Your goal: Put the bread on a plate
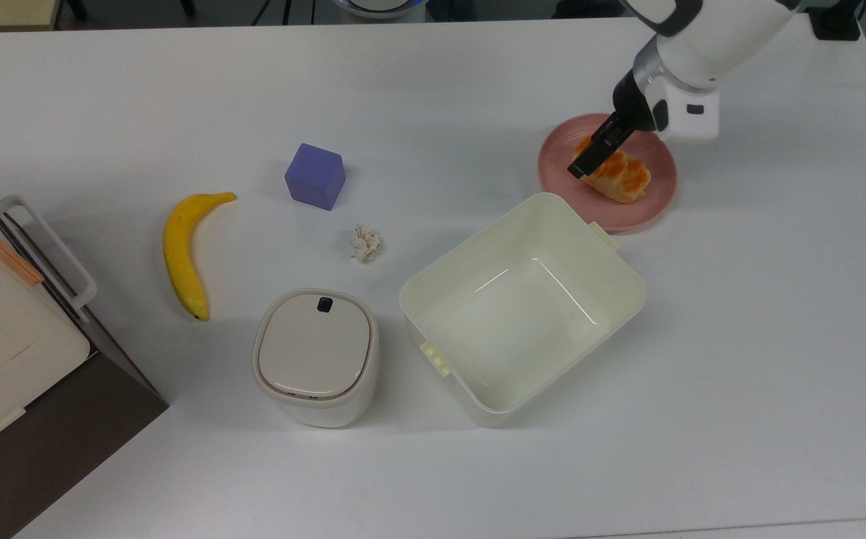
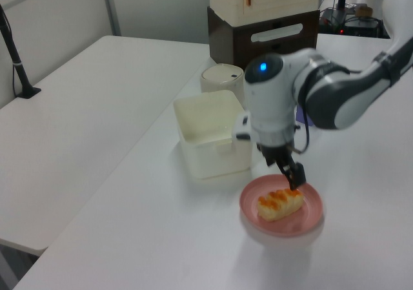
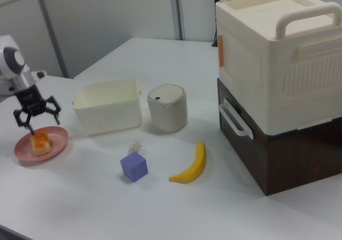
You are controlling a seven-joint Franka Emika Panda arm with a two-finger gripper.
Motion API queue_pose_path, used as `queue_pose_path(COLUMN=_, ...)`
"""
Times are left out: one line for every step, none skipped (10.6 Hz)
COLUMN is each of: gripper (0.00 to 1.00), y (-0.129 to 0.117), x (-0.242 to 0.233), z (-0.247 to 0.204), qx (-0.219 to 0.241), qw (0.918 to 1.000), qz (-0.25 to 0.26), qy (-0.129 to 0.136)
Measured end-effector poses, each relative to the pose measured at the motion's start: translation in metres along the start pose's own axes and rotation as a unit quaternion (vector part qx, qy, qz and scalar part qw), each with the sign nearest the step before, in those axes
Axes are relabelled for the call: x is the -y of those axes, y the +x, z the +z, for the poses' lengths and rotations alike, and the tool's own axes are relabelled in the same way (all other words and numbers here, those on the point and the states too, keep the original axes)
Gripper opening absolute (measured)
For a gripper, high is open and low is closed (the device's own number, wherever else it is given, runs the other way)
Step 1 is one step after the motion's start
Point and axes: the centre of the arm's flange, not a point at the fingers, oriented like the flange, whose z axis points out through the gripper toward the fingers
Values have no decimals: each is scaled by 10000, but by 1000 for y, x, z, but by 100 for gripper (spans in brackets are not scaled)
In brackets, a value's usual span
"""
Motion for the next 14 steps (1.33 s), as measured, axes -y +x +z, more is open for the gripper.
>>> queue_pose_path(gripper=100, y=-14, x=-25, z=-25, qx=-187, qw=9980, qz=593, qy=-87)
queue_pose_path(gripper=100, y=-40, x=-59, z=-58, qx=-434, qw=9897, qz=1348, qy=-208)
queue_pose_path(gripper=100, y=-68, x=-92, z=-85, qx=-627, qw=9799, qz=1869, qy=-314)
queue_pose_path(gripper=100, y=-107, x=-132, z=-110, qx=-803, qw=9669, qz=2390, qy=-382)
queue_pose_path(gripper=100, y=-145, x=-167, z=-127, qx=-953, qw=9533, qz=2849, qy=-316)
queue_pose_path(gripper=100, y=-183, x=-198, z=-140, qx=-1115, qw=9408, qz=3200, qy=-67)
queue_pose_path(gripper=100, y=-225, x=-229, z=-149, qx=-1349, qw=9314, qz=3366, qy=304)
queue_pose_path(gripper=100, y=-276, x=-260, z=-157, qx=-1605, qw=9235, qz=3436, qy=580)
queue_pose_path(gripper=100, y=-328, x=-283, z=-160, qx=-1688, qw=9187, qz=3490, qy=748)
queue_pose_path(gripper=100, y=-370, x=-295, z=-162, qx=-1670, qw=9149, qz=3581, qy=823)
queue_pose_path(gripper=100, y=-394, x=-297, z=-166, qx=-1625, qw=9114, qz=3684, qy=844)
queue_pose_path(gripper=100, y=-410, x=-296, z=-167, qx=-1535, qw=9085, qz=3778, qy=911)
queue_pose_path(gripper=100, y=-425, x=-296, z=-164, qx=-1387, qw=9061, qz=3861, qy=1037)
queue_pose_path(gripper=100, y=-434, x=-296, z=-158, qx=-1254, qw=9041, qz=3919, qy=1156)
